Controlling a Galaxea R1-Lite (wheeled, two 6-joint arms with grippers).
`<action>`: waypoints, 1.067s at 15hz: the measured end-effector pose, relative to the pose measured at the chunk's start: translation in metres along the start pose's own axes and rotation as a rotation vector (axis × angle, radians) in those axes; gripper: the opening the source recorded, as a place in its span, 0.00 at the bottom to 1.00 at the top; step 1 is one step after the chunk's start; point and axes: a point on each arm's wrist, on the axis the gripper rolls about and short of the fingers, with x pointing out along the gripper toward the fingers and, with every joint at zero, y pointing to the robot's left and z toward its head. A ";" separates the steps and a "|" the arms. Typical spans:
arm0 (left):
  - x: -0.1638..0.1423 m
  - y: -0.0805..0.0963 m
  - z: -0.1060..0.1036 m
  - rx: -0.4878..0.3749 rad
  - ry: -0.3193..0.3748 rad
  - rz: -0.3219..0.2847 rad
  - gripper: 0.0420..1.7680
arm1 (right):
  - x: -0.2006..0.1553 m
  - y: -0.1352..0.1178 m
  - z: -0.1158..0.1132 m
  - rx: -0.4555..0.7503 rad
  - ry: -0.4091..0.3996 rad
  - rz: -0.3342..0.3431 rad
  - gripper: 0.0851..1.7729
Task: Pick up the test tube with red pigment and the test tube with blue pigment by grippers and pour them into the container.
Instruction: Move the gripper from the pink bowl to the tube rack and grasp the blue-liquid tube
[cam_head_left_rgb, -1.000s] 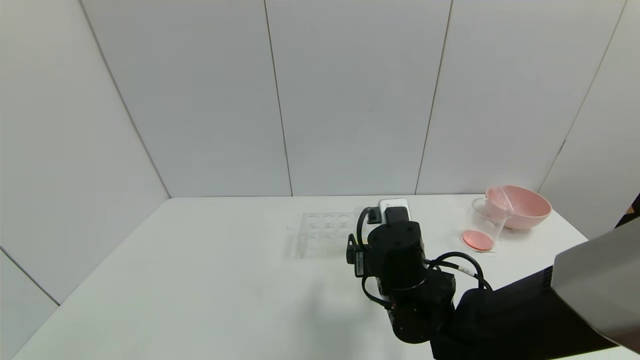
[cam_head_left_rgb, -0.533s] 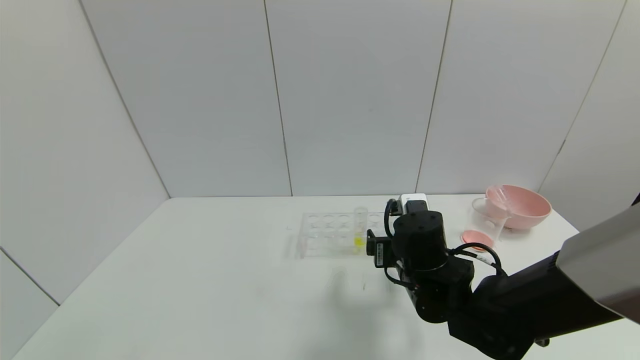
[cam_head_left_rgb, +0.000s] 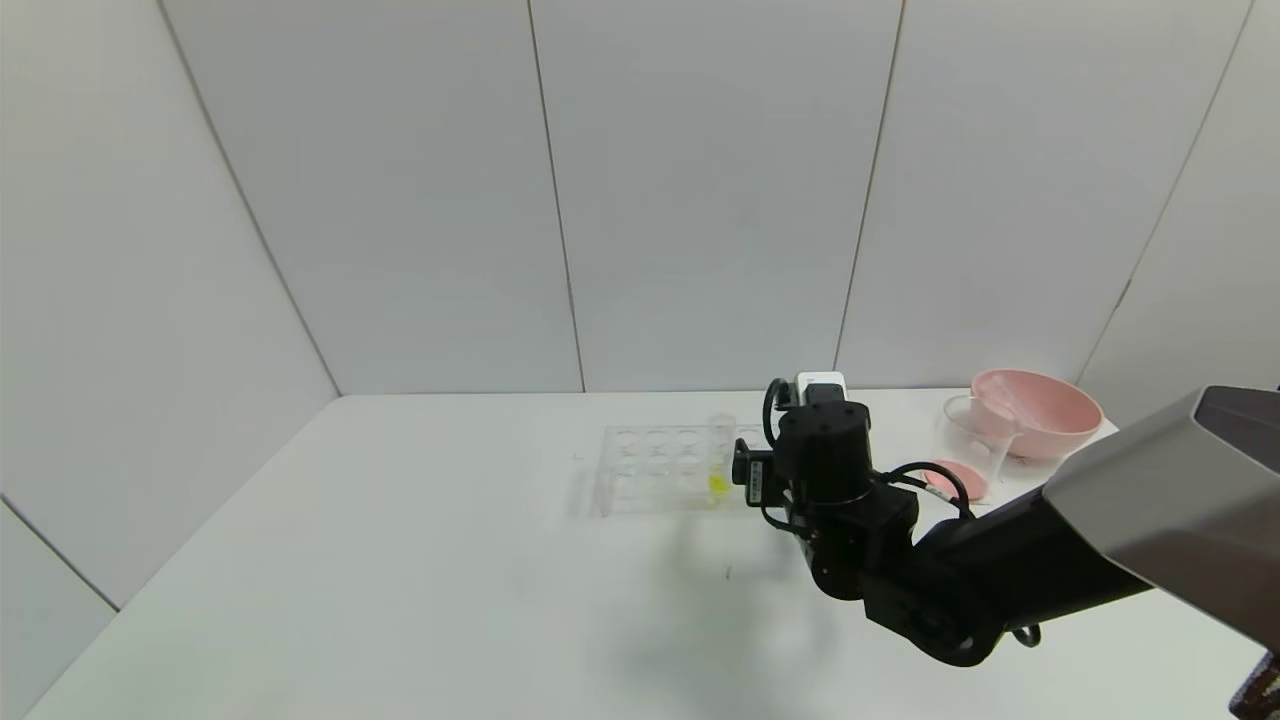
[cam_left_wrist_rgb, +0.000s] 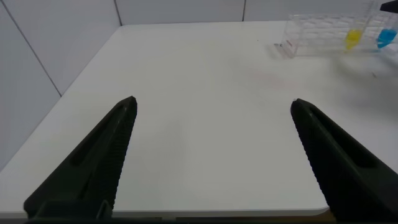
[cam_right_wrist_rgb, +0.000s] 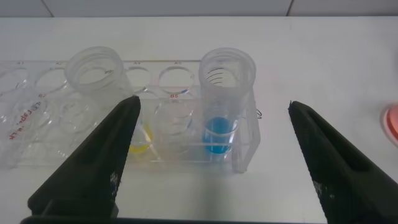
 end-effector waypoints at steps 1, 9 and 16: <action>0.000 0.000 0.000 0.000 0.000 0.000 1.00 | 0.004 0.000 0.000 -0.005 -0.003 -0.004 0.96; 0.000 0.000 0.000 0.000 0.000 0.000 1.00 | 0.014 -0.001 -0.001 -0.020 -0.005 0.009 0.96; 0.000 0.000 0.000 0.000 0.000 0.000 1.00 | 0.013 -0.001 -0.003 -0.023 -0.003 0.009 0.45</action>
